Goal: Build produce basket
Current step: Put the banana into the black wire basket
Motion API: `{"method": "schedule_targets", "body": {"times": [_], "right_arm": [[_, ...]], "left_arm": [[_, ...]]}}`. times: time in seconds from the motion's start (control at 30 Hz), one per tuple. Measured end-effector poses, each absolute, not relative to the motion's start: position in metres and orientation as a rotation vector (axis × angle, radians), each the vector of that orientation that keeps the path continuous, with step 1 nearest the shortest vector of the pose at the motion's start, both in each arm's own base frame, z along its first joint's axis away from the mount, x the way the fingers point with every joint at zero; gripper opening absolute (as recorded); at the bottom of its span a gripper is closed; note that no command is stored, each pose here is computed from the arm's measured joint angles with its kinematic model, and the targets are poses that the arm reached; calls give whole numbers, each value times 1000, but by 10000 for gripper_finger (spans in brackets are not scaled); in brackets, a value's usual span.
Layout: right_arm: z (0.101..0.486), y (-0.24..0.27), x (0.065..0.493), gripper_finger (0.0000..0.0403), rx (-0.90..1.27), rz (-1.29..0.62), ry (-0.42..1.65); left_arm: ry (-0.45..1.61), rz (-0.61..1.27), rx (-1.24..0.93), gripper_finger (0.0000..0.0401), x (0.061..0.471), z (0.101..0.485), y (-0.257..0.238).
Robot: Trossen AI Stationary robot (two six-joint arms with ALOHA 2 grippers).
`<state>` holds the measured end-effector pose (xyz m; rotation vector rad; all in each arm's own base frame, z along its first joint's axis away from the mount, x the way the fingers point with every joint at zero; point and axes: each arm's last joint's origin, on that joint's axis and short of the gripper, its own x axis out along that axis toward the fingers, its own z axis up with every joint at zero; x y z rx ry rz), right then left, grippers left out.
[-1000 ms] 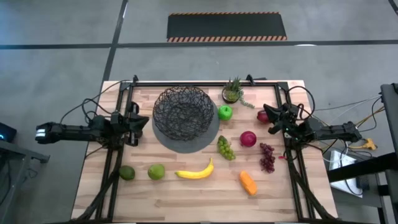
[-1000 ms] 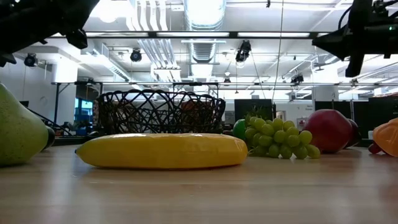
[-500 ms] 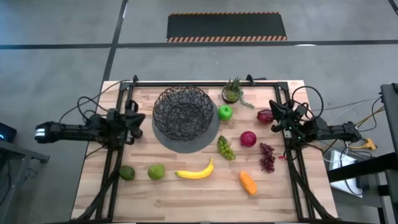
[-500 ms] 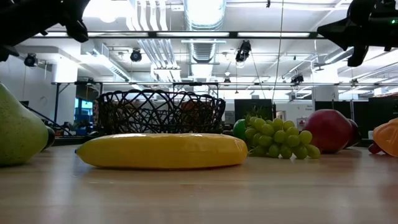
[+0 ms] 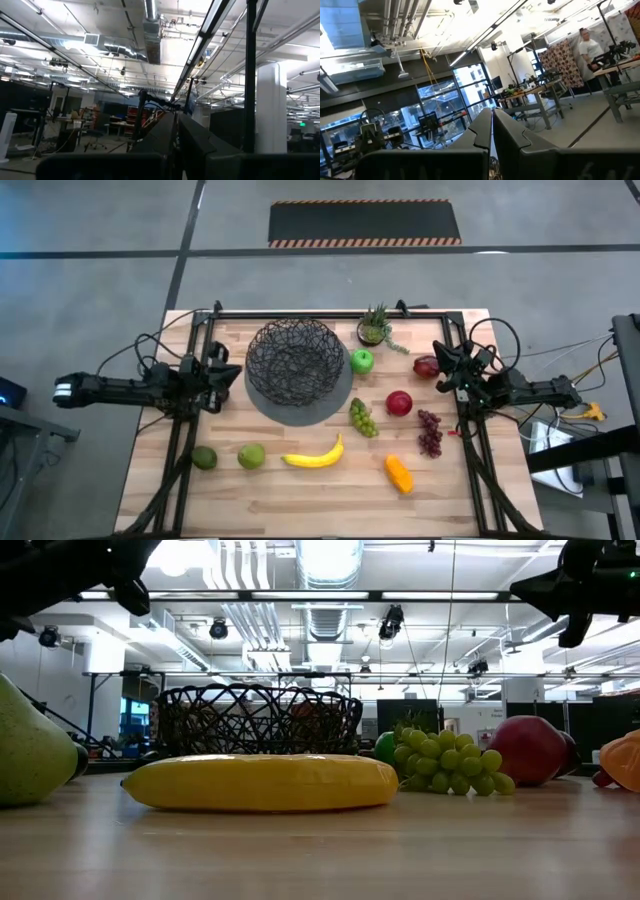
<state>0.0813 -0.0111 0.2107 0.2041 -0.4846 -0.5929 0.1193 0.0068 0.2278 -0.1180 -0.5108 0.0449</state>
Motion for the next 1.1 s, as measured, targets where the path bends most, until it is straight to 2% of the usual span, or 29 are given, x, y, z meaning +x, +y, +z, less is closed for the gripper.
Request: {"method": "schedule_targets", "body": {"times": [0.37, 0.53, 1.1], "right_arm": [[214, -12, 79, 9, 235, -606, -528], [225, -8, 78, 9, 144, -466, -575], [251, -3, 91, 9, -22, -346, -626]], "left_arm": [[-490, 39, -150, 10, 124, 230, 7], [-474, 29, -187, 10, 132, 237, 7], [-331, -37, -189, 10, 193, 261, 3]]}}
